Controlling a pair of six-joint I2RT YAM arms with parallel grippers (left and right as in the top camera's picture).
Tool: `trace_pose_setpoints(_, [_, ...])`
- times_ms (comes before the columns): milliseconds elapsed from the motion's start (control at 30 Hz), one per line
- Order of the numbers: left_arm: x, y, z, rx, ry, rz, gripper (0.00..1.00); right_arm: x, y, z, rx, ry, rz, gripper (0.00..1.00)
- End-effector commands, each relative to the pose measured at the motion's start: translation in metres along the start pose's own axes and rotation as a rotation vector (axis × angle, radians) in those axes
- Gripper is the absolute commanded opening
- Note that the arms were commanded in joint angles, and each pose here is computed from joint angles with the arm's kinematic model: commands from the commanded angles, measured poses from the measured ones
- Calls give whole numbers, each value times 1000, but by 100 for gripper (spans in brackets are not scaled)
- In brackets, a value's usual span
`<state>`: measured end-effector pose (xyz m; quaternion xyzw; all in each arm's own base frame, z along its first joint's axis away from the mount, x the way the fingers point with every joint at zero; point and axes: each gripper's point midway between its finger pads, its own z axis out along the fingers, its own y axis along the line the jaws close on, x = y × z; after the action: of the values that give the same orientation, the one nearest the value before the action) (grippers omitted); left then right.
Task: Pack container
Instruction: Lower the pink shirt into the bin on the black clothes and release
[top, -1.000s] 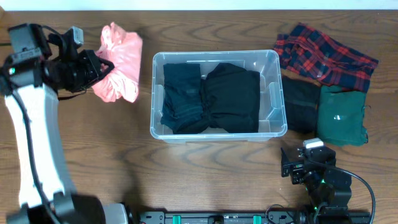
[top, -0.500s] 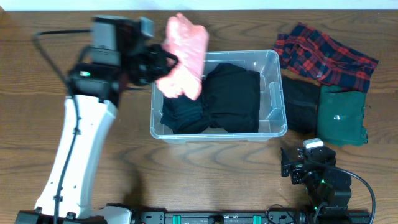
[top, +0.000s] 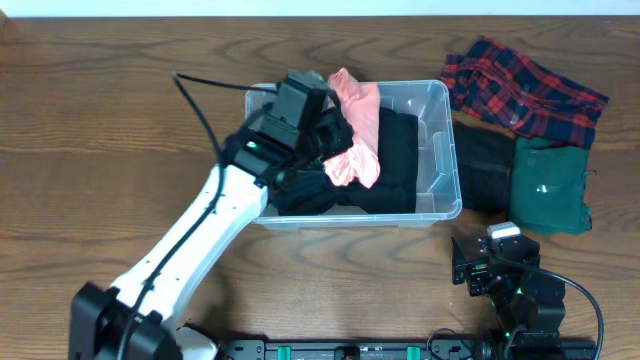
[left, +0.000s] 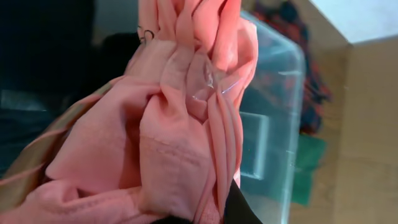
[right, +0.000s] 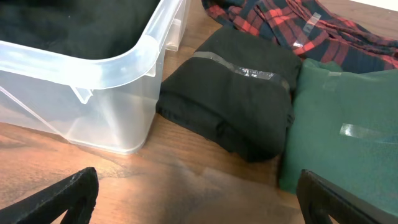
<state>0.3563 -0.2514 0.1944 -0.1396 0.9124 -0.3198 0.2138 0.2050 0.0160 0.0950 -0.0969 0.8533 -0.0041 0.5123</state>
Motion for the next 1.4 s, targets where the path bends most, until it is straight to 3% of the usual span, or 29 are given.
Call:
trace_pose_setpoints(0, [-1, 20, 18, -47, -28, -90, 6, 1, -2, 0, 11, -1, -6, 99])
trace_pose_setpoints(233, [21, 52, 47, -79, 17, -165, 6, 1, -2, 0, 11, -1, -6, 99])
trace_pose_setpoints(267, [24, 55, 47, -86, 22, -166, 13, 1, -2, 0, 11, -1, -6, 99])
trace_pose_setpoints(333, [27, 56, 48, -86, 34, -163, 49, 1, -2, 0, 11, -1, -6, 99])
trace_pose_setpoints(400, [28, 54, 48, -75, 48, -135, 93, 1, -2, 0, 11, -2, -6, 99])
trace_pose_setpoints(433, [28, 53, 46, -69, 51, -118, 95, 1, -2, 0, 11, -1, -6, 99])
trace_pose_setpoints(700, [-6, 61, 21, -8, 19, -106, 95, 1, -2, 0, 11, -1, -6, 99])
trace_pose_setpoints(733, [-12, 63, 18, -2, 12, -112, 88, 1, -2, 0, 10, -1, -6, 99])
trace_pose_setpoints(800, [-20, 61, 13, 34, 8, -93, 64, 1, -2, 0, 10, -2, -6, 99])
trace_pose_setpoints(867, [-25, 47, 10, 114, 4, 55, 31, 1, -2, 0, 11, -2, -6, 99])
trace_pose_setpoints(967, [-27, 39, 6, 147, -15, 269, 14, 1, -2, 0, 11, -1, -6, 99])
trace_pose_setpoints(1100, [-26, 49, 5, 99, -19, 349, 15, 1, -2, 0, 11, -2, -6, 99])
trace_pose_setpoints(1233, [-14, 59, 7, 61, 32, 332, 55, 1, -2, 0, 11, -1, -6, 99])
trace_pose_setpoints(1367, [6, 77, 6, -7, 119, 298, 64, 1, -2, 0, 11, -2, -6, 99])
